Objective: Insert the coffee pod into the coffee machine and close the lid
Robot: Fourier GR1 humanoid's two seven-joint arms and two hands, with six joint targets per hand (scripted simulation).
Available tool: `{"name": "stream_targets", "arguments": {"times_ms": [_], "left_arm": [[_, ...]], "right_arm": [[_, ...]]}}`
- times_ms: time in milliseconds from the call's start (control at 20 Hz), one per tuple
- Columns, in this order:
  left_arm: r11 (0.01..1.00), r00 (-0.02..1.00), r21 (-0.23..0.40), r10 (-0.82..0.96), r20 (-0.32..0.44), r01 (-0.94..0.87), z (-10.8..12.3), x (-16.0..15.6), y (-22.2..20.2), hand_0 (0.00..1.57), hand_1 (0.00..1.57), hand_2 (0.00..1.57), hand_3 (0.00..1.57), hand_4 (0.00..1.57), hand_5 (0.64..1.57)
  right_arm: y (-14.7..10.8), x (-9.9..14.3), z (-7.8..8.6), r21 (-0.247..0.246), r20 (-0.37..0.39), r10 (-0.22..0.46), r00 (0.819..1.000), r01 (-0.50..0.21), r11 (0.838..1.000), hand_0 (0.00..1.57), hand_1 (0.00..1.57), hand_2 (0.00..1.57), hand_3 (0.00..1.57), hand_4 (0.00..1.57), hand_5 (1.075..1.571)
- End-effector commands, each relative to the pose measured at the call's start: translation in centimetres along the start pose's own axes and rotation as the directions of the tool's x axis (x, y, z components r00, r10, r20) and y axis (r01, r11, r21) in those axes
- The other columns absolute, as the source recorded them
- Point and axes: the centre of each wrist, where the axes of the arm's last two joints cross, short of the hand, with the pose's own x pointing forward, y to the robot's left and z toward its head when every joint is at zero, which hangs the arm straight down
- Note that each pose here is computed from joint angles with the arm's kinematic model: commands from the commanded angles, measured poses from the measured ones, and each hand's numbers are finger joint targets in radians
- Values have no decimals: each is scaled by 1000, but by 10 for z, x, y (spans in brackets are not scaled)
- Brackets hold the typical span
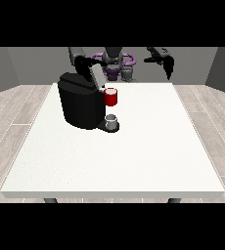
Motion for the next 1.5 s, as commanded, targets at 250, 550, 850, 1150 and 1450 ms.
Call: {"name": "stream_targets", "arguments": {"times_ms": [250, 550, 850, 1150, 1450], "left_arm": [[998, 1000, 56, 11, -11, -11, 4, -17, 19, 0, 0, 0, 0, 0, 1571], [1000, 1000, 3, -17, 4, 17, -4, 0, 21, 0, 0, 0, 0, 169, 1571], [999, 1000, 46, -11, 9, 11, -18, 2, 9, 0, 0, 0, 0, 167, 1571], [1000, 1000, 3, 14, -7, -14, -5, -1, -4, 0, 0, 0, 0, 196, 1571], [997, 1000, 69, 26, -5, -26, 18, -32, -3, 0, 0, 0, 0, 205, 1571]], "right_arm": [[44, 19, -15, 92, 19, 64, 998, -66, 994, 0, 0, 0, 0, 214, 1571], [32, 31, -22, 80, 59, 121, 991, -126, 989, 0, 0, 0, 0, 125, 1571], [56, 51, -34, 97, 88, 137, 987, -145, 985, 0, 0, 0, 0, 116, 1571], [78, 21, -15, 157, 126, 31, 992, -51, 986, 0, 0, 0, 0, 132, 1571], [85, -17, 30, 234, 107, -154, 982, 126, 964, 0, 0, 0, 0, 286, 1571]]}}
